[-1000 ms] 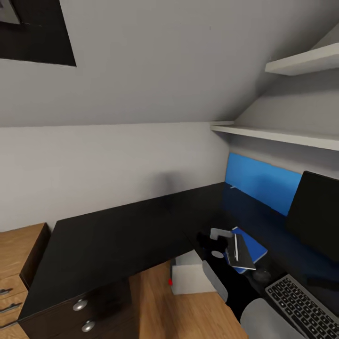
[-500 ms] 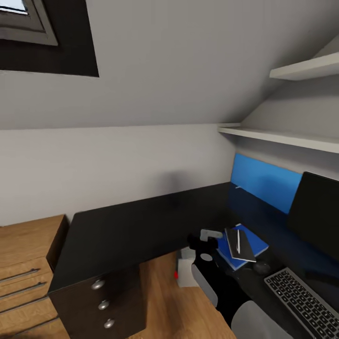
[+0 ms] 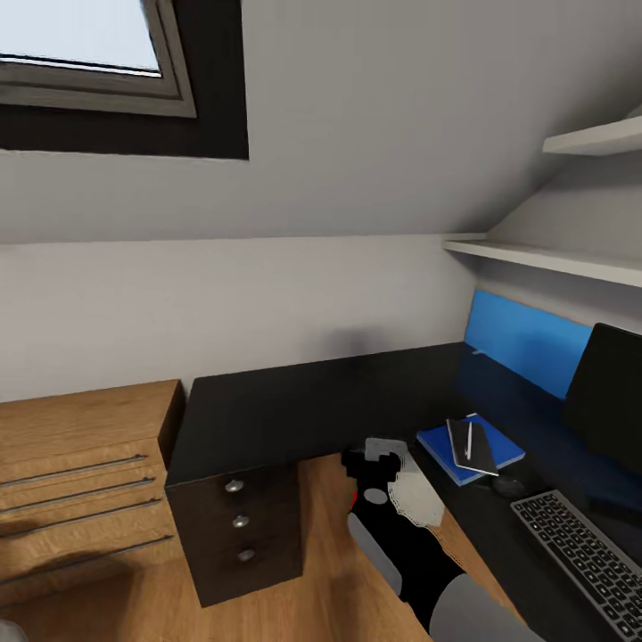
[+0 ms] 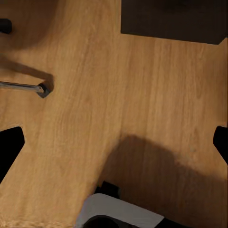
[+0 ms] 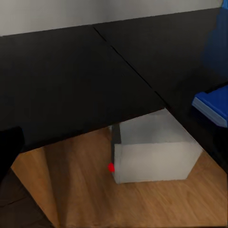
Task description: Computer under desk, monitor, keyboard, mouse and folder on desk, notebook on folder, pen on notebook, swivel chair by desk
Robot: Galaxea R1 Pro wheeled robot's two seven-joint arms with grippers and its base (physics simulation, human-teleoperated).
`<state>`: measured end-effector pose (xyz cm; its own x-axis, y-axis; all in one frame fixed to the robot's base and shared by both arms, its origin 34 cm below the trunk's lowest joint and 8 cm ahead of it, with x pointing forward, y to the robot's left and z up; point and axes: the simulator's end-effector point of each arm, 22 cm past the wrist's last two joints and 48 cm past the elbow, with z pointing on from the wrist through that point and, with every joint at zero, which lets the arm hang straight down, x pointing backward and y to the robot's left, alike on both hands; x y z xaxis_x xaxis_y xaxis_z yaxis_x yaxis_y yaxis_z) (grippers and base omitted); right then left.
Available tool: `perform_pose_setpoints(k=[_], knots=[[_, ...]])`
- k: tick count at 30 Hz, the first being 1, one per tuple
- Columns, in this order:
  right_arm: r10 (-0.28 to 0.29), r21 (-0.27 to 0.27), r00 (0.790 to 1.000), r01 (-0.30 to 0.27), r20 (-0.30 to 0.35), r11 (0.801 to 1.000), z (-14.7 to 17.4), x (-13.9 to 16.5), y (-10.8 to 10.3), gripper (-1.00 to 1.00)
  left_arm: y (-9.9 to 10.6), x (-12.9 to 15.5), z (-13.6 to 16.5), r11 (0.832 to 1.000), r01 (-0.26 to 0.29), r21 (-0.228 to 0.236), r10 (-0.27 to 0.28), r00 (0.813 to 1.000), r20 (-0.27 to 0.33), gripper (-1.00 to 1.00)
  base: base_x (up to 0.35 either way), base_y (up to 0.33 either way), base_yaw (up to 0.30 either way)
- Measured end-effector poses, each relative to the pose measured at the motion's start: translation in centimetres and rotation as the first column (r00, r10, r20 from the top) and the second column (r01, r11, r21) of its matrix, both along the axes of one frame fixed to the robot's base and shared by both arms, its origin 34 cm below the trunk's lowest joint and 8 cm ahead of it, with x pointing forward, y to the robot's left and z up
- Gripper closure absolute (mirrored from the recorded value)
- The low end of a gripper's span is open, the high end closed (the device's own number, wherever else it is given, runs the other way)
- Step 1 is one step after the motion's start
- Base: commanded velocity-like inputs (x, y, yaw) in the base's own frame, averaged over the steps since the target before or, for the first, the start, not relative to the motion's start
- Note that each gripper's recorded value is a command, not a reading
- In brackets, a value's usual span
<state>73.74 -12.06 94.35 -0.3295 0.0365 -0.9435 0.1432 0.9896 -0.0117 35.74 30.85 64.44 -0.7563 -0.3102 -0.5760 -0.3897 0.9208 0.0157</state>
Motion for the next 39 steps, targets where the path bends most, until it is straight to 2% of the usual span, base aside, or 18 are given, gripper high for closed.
perform_pose_setpoints(k=[6, 11, 15, 18, 21, 24, 27, 29, 31, 33, 34, 39], knots=[[0.014, -0.003, 1.0, -0.014, 0.001, 1.0, 0.6, -0.3, 0.7, -1.0, 0.3, 0.3, -1.7, 1.0, -0.014, 0.016, 0.015, 0.997, -0.082, -1.0, -0.288, 0.0, 0.024], [0.018, -0.004, 1.0, -0.018, -0.003, 1.0, 0.5, -0.7, 0.9, -1.0, -0.1, 0.9, -1.7, 1.0, -0.01, 0.013, 0.01, 0.997, -0.076, -1.0, -0.035, 0.0, 0.001], [0.067, -0.009, 0.998, -0.068, -0.011, 0.998, 0.0, -1.9, 3.6, -1.0, 0.0, 1.2, -1.5, 1.0, -0.011, 0.013, 0.012, 0.998, -0.068, -1.0, -0.004, 0.0, 0.0], [0.104, -0.042, 0.994, -0.105, -0.029, 0.994, -2.1, -3.5, 5.3, -1.0, -0.1, 1.4, -1.4, 1.0, -0.01, 0.012, 0.011, 0.998, -0.063, -1.0, 0.0, 0.0, 0.0], [0.111, -0.068, 0.993, -0.113, -0.043, 0.991, -3.8, -4.3, 5.3, -1.0, -0.1, 1.4, -1.3, 1.0, -0.009, 0.013, 0.01, 0.998, -0.06, -1.0, 0.0, 0.0, 0.0], [0.091, -0.106, 0.993, -0.099, -0.079, 0.989, -7.0, -5.7, 3.8, -1.0, -0.1, 1.5, -1.3, 1.0, -0.009, 0.013, 0.01, 0.998, -0.058, -1.0, 0.0, 0.0, 0.017], [0.048, -0.142, 0.995, -0.061, -0.09, 0.988, -10.0, -7.1, 1.0, -1.0, -0.2, 1.6, -1.2, 1.0, -0.008, 0.012, 0.008, 0.999, -0.052, -1.0, 0.0, 0.0, 0.052], [0.008, -0.174, 0.996, -0.023, -0.086, 0.985, -12.2, -8.3, -1.9, -1.0, -0.4, 2.0, -0.9, 1.0, -0.005, 0.011, 0.005, 0.999, -0.039, -1.0, 0.0, 0.0, 0.038], [-0.009, -0.194, 0.997, -0.007, -0.082, 0.981, -13.6, -9.3, -3.8, -1.0, -0.8, 2.4, -0.7, 1.0, 0.007, 0.012, -0.007, 1.0, -0.026, -1.0, 0.0, 0.0, 0.019], [-0.004, -0.201, 0.997, -0.012, -0.081, 0.98, -14.6, -10.3, -4.9, -1.0, -1.4, 2.8, -0.3, 0.999, 0.028, 0.014, -0.028, 1.0, -0.01, -1.0, 0.0, 0.0, 0.008], [0.025, -0.189, 0.996, -0.041, -0.088, 0.981, -16.2, -11.8, -5.7, -1.0, -2.1, 3.2, 0.1, 0.998, 0.055, 0.018, -0.055, 0.998, 0.011, -1.0, 0.0, 0.0, 0.004], [0.081, -0.183, 0.99, -0.1, -0.112, 0.978, -17.9, -14.2, -6.6, -1.0, -3.0, 2.7, 0.3, 0.996, 0.084, 0.016, -0.084, 0.996, 0.009, -1.0, 0.0, 0.0, 0.001]])
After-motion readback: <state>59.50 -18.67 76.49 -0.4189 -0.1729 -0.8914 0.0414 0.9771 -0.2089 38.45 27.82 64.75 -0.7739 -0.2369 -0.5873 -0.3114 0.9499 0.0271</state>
